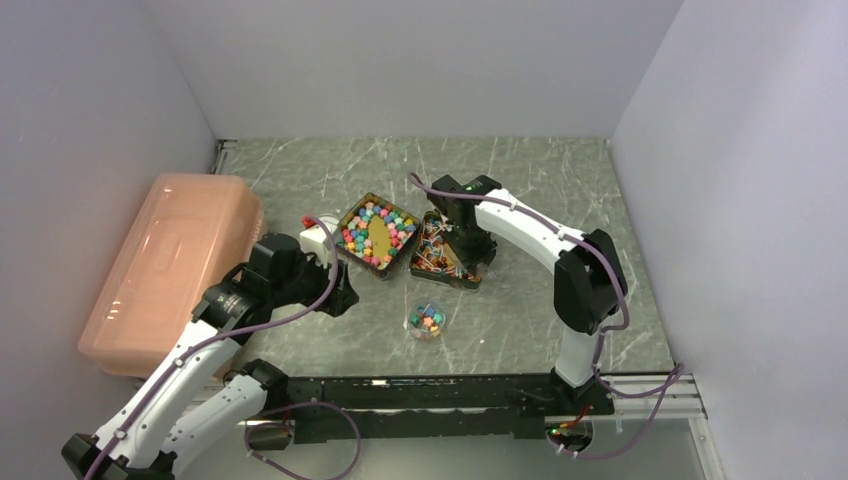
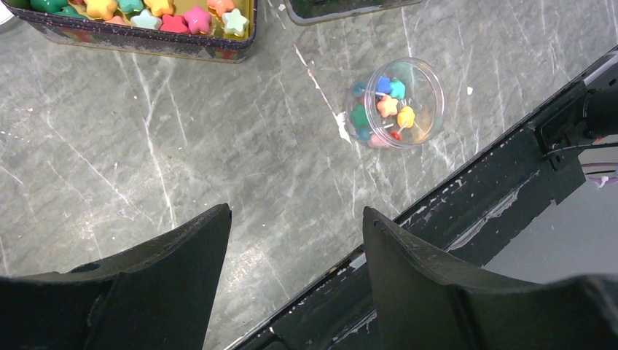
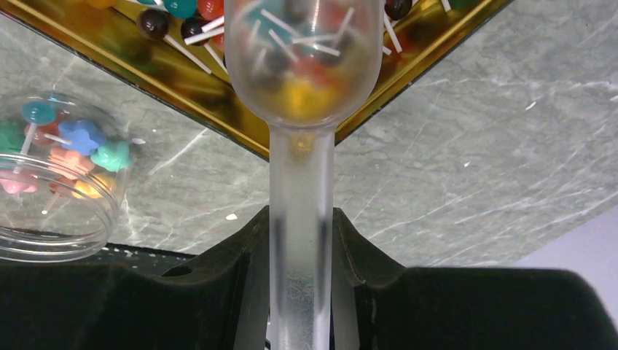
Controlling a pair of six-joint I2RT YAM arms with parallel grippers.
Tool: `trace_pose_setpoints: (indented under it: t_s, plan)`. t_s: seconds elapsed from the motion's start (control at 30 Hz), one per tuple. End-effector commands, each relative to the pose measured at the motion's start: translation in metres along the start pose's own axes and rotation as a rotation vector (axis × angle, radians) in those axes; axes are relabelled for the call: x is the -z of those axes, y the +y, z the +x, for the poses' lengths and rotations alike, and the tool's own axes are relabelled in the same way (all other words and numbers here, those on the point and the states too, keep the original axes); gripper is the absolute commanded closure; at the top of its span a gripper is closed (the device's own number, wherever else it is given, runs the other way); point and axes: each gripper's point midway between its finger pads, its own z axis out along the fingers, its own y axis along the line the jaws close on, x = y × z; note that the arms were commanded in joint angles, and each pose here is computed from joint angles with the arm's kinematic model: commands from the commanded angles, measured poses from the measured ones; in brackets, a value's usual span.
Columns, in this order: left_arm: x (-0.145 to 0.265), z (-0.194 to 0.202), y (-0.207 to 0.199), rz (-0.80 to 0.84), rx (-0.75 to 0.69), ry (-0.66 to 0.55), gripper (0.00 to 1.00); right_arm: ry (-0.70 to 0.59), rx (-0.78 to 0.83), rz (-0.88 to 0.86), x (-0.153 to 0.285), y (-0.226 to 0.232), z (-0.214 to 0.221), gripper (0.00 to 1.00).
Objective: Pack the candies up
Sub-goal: Scoop the fake candies from the storage box.
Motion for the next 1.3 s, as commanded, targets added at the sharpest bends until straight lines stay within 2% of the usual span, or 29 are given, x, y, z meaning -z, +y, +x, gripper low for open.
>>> trace_pose_setpoints:
  t_s: [0.0, 0.4, 0.77, 1.27]
  plan:
    - [-0.002, -0.007, 0.000, -0.006, 0.010, -0.025, 0.27, -0.057, 0.011, -0.032, -0.006, 0.002, -0.015, 1.00]
    - [-0.006, -0.005, 0.004, -0.029, 0.018, -0.005, 0.28, -0.139, -0.008, -0.058, -0.026, 0.005, -0.052, 1.00]
    - [-0.008, -0.003, 0.006, -0.038, 0.020, 0.009, 0.28, -0.306, -0.064, -0.091, -0.038, 0.014, -0.084, 1.00]
    - [-0.010, -0.003, 0.009, -0.049, 0.021, 0.016, 0.28, -0.352, -0.063, -0.043, -0.014, 0.011, -0.052, 1.00]
